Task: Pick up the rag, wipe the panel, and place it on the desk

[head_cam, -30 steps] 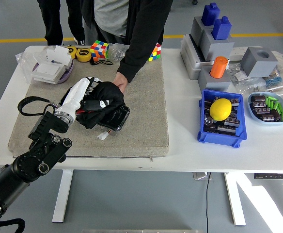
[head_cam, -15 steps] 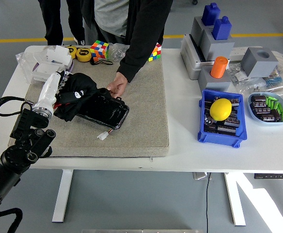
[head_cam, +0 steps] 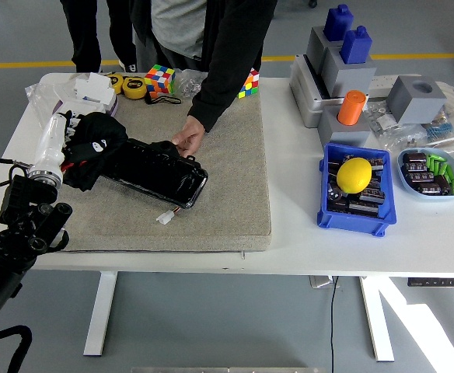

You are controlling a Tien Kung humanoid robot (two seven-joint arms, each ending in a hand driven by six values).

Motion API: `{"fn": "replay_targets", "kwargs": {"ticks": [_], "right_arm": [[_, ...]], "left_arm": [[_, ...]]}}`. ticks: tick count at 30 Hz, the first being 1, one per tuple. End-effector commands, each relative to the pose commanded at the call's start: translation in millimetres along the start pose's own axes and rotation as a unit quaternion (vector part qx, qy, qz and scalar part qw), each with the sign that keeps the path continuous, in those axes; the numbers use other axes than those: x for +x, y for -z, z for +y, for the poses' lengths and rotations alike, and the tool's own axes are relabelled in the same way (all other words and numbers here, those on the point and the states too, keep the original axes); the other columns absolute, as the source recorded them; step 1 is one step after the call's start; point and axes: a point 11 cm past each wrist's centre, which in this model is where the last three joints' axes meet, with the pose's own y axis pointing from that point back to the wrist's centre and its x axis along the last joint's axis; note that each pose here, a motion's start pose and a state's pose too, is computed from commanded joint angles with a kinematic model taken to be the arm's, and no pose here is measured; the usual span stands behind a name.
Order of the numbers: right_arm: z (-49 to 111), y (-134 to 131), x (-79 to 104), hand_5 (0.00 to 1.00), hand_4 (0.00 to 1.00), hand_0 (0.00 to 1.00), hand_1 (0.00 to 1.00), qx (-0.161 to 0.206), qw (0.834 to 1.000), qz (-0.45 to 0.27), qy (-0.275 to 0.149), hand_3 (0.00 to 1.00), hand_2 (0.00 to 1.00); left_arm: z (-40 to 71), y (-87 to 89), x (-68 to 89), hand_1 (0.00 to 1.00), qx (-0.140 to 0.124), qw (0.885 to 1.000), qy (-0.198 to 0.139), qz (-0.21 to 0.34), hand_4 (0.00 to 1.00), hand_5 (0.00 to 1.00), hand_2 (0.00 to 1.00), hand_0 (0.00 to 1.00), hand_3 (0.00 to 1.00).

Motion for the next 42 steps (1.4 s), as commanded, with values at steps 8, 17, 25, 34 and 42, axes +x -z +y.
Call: {"fn": "replay_targets", "kwargs": {"ticks": [8,17,25,34,42], "right_arm": [[0.2,-1,0.1,0.397,0.892,0.555,0.574,0.000,1.000,0.000,0.000,0.524,0.504],[0.0,1,-0.6,0.396,0.892,0.556,0.573,0.003,1.000,0.000,0.002,0.524,0.503],[0.1,0,0.1,0.396,0.892,0.554,0.572,0.003,1.000,0.000,0.001,0.525,0.503],[0.1,1,-0.9,0.395,0.892,0.554,0.572,0.004,1.000,0.001,0.003,0.525,0.503],[0.1,2,-1.5,0.395,0.892,0.556,0.574,0.005,1.000,0.001,0.005,0.525,0.503]], "left_arm": [[3.6,-8.7,-10.0,0.245,-0.014,1.000,0.016,0.005,0.674,0.002,0.326,0.188,0.554],[9.3,-34.1,-29.4,0.246,-0.049,0.998,0.048,0.004,0.673,0.002,0.327,0.188,0.554],[21.2,-50.6,-49.5,0.245,-0.077,0.993,0.087,-0.003,0.674,0.002,0.327,0.187,0.554],[41.3,-62.9,-73.8,0.246,-0.107,0.985,0.132,-0.009,0.674,0.002,0.327,0.188,0.555],[62.3,-74.6,-100.1,0.244,-0.132,0.975,0.176,-0.011,0.675,0.002,0.328,0.187,0.555]]}}
